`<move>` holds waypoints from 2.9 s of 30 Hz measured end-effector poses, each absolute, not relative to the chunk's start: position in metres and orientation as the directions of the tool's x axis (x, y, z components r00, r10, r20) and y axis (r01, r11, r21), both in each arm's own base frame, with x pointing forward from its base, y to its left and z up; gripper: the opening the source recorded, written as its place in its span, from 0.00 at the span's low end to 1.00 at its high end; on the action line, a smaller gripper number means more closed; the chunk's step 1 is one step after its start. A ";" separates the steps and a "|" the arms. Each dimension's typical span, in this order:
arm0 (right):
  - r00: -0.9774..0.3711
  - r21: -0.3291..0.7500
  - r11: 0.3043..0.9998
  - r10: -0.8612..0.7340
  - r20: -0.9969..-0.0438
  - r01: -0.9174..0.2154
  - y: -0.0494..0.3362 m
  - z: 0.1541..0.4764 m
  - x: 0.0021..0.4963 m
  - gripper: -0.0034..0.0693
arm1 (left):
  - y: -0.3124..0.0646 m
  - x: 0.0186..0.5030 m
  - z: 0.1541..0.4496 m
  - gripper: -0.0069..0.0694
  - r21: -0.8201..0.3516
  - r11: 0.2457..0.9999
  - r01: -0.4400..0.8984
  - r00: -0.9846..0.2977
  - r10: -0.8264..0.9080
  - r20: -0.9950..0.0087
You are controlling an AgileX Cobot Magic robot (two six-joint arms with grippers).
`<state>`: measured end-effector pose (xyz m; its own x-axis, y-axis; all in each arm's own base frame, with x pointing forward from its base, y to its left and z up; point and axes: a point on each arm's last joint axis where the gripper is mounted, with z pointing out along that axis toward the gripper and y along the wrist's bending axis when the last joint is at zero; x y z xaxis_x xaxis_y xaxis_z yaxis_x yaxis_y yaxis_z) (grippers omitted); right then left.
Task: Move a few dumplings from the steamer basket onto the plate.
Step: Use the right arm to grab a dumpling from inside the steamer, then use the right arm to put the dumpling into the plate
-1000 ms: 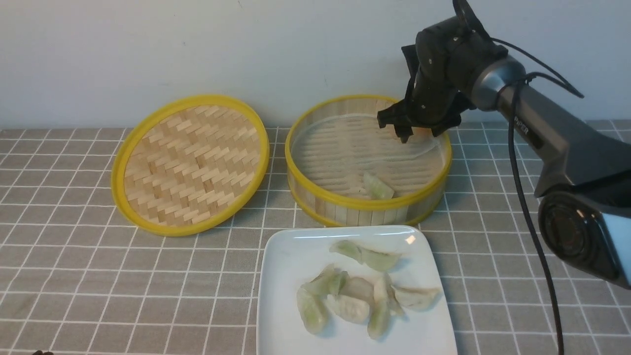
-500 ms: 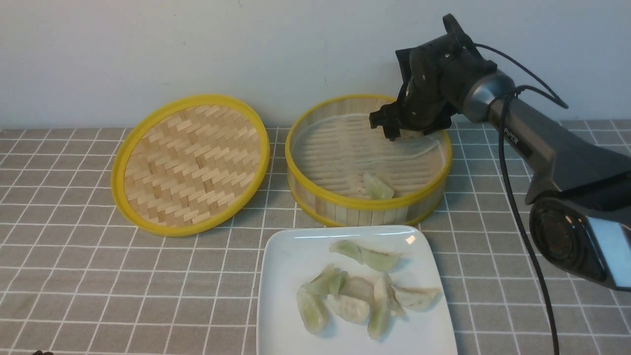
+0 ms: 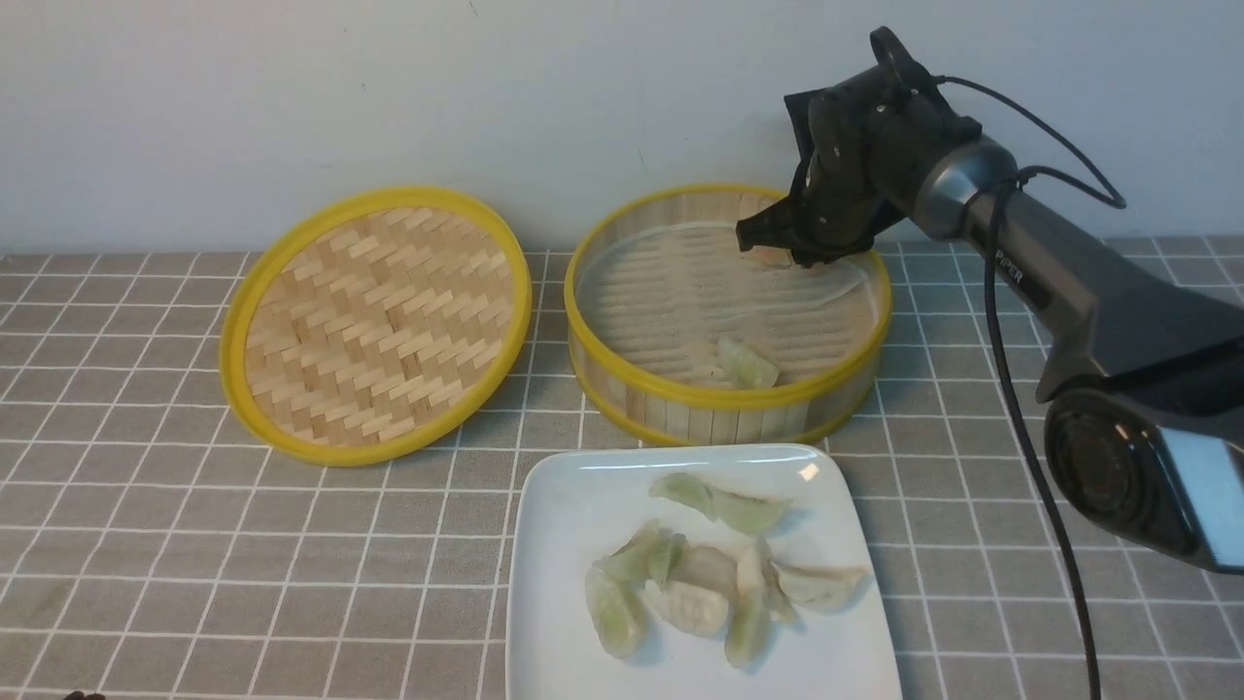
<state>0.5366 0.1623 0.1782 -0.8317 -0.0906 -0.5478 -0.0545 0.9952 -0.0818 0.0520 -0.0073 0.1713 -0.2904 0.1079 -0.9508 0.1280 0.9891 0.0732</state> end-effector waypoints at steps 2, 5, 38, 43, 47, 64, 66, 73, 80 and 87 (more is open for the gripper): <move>-0.838 -0.096 0.993 -0.107 -0.534 -0.066 0.162 0.178 0.536 0.05 | -0.007 0.052 0.171 0.08 0.073 0.989 0.128 -0.290 0.108 -0.951; -0.855 -0.116 0.990 -0.125 -0.504 -0.077 0.160 0.178 0.533 0.04 | -0.007 0.052 0.171 0.08 0.073 0.989 0.128 -0.290 0.108 -0.951; -0.849 0.074 0.996 0.088 -0.521 0.057 0.145 0.182 0.540 0.51 | -0.007 0.052 0.171 0.08 0.073 0.989 0.128 -0.290 0.108 -0.951; -0.838 0.085 0.995 0.090 -0.538 0.052 0.147 0.178 0.543 0.52 | -0.007 0.052 0.171 0.08 0.073 0.989 0.128 -0.290 0.108 -0.951; -0.831 0.086 0.995 0.089 -0.549 0.049 0.147 0.179 0.544 0.52 | -0.007 0.052 0.171 0.08 0.073 0.989 0.128 -0.290 0.108 -0.951; -0.831 0.017 0.999 0.051 -0.554 0.050 0.142 0.170 0.546 0.47 | -0.007 0.052 0.171 0.08 0.073 0.989 0.128 -0.290 0.108 -0.951; -0.840 0.010 0.999 0.048 -0.540 0.050 0.142 0.163 0.546 0.46 | -0.007 0.052 0.171 0.08 0.073 0.989 0.128 -0.290 0.108 -0.951; -0.838 -0.071 0.997 -0.060 -0.543 -0.025 0.147 0.167 0.544 0.28 | -0.007 0.052 0.171 0.08 0.073 0.989 0.128 -0.290 0.108 -0.951; -0.832 -0.094 0.992 -0.122 -0.542 -0.085 0.157 0.202 0.531 0.28 | -0.007 0.052 0.171 0.08 0.073 0.989 0.128 -0.290 0.108 -0.951; -0.807 -0.098 0.980 -0.199 -0.556 -0.174 0.166 0.256 0.511 0.28 | -0.007 0.052 0.171 0.08 0.073 0.989 0.128 -0.290 0.108 -0.951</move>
